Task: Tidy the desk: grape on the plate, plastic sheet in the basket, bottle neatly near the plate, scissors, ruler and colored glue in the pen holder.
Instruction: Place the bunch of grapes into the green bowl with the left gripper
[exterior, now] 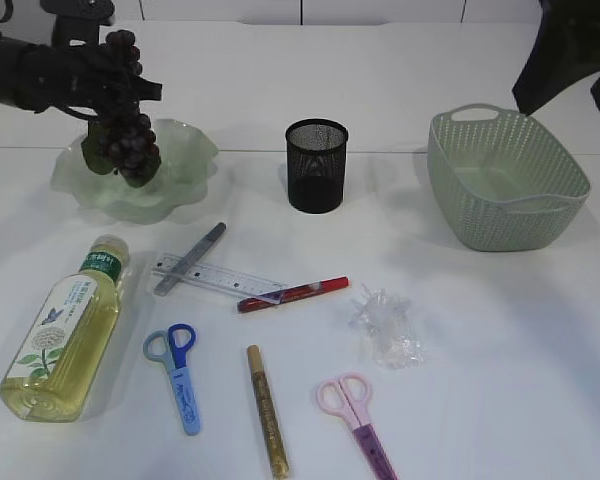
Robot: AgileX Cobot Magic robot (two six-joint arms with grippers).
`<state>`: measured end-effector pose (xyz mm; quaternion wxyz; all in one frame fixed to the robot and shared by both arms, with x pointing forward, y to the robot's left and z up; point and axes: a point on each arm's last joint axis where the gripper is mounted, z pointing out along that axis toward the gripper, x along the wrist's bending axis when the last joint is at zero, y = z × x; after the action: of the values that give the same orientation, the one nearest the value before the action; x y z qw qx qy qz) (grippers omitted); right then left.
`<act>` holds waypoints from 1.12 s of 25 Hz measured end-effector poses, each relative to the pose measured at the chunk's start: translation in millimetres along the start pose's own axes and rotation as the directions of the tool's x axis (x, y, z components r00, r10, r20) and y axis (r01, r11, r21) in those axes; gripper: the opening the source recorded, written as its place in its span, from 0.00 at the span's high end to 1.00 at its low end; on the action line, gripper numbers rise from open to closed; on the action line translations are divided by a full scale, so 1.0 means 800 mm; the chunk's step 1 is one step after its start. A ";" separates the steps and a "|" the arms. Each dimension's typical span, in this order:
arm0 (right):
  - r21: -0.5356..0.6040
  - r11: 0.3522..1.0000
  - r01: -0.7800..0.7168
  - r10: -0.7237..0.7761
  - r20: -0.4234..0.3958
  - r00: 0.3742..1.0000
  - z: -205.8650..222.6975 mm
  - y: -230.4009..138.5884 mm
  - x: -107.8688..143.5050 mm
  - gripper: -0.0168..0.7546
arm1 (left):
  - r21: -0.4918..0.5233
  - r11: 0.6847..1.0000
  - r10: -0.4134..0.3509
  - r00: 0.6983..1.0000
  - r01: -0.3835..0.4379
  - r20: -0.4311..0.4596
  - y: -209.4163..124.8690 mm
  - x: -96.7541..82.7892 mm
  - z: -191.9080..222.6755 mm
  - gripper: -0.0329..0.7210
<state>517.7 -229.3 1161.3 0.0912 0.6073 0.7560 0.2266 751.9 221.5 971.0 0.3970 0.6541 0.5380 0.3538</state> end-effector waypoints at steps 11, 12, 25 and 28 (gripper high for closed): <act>-0.001 1.000 0.004 -0.004 0.016 1.000 0.000 0.000 -0.002 0.22 | 0.003 1.000 -0.006 1.000 0.006 0.004 -0.027 0.002 0.021 0.57; -0.001 1.000 0.004 -0.004 0.016 1.000 0.000 0.000 -0.002 0.22 | 0.005 1.000 -0.007 1.000 0.007 0.003 -0.028 0.003 0.022 0.56; 0.000 1.000 0.013 -0.013 0.045 0.999 -0.001 0.000 -0.005 0.22 | 0.018 1.000 -0.014 1.000 0.014 -0.010 -0.040 0.013 0.029 0.41; 0.000 1.000 0.015 -0.015 0.049 0.999 -0.001 0.000 -0.006 0.22 | 0.016 1.000 -0.014 1.000 0.014 -0.010 -0.039 0.013 0.029 0.35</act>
<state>518.7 -233.7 1161.1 0.1113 0.6072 0.7579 0.2109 760.8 231.8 933.4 0.3916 0.6517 0.5473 0.3498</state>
